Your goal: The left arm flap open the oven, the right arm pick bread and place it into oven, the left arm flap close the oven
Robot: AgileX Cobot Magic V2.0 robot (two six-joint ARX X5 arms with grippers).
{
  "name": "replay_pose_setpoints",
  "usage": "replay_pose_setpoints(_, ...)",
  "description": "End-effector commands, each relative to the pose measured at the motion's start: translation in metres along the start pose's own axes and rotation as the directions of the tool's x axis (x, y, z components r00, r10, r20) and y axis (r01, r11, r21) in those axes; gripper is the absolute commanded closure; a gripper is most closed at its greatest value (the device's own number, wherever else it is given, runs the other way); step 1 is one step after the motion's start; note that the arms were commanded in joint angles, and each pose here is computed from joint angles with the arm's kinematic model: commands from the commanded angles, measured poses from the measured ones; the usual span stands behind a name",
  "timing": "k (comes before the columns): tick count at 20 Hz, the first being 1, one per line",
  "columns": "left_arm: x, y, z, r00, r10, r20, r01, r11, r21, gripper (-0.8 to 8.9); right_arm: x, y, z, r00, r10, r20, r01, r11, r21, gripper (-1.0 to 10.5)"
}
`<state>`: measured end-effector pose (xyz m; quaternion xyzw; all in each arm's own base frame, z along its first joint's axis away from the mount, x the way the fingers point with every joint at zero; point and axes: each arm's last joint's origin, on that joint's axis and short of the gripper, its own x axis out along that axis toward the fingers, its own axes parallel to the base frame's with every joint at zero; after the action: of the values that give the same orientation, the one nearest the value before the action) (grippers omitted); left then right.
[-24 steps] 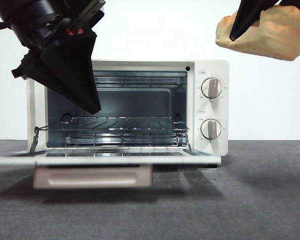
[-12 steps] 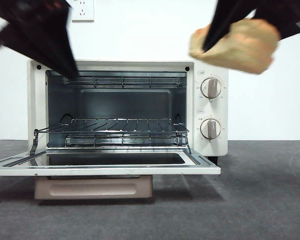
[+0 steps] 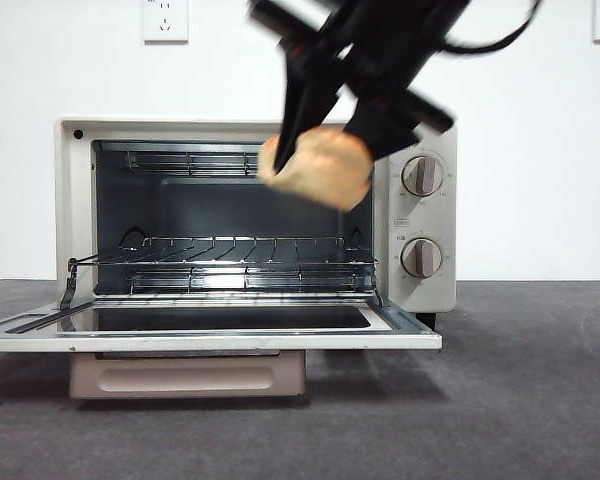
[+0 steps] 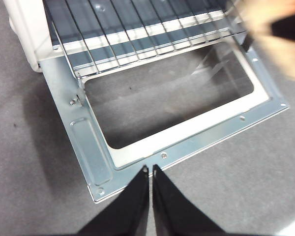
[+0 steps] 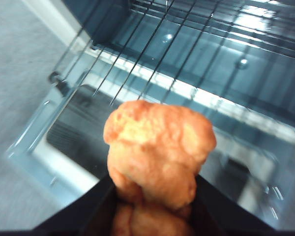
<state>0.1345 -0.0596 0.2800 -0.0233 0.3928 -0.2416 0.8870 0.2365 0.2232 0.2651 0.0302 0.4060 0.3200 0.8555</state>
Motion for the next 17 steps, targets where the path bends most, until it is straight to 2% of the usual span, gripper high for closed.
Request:
replay_pose_setpoints(1,-0.007,-0.002,-0.001,1.000,-0.006,0.022,0.006,1.000,0.001,7.98,0.021,0.005,0.013,1.000,-0.015,0.025,0.015,1.000,0.014,7.9)
replay_pose_setpoints(8,-0.022,-0.004,-0.010,0.999,-0.009,0.047,0.009,1.000,0.006,7.98,0.053,0.003,0.027,0.988,-0.098,0.117,0.087,0.992,0.095,7.7)
replay_pose_setpoints(11,-0.028,-0.004,-0.014,0.998,-0.010,0.056,0.010,1.000,0.008,7.98,0.058,0.000,0.027,0.974,-0.169,0.149,0.151,0.981,0.124,7.6)
replay_pose_setpoints(17,-0.035,-0.005,-0.019,0.998,-0.012,0.064,0.011,1.000,0.010,7.98,0.059,-0.002,0.030,0.954,-0.227,0.195,0.199,0.968,0.150,7.3)
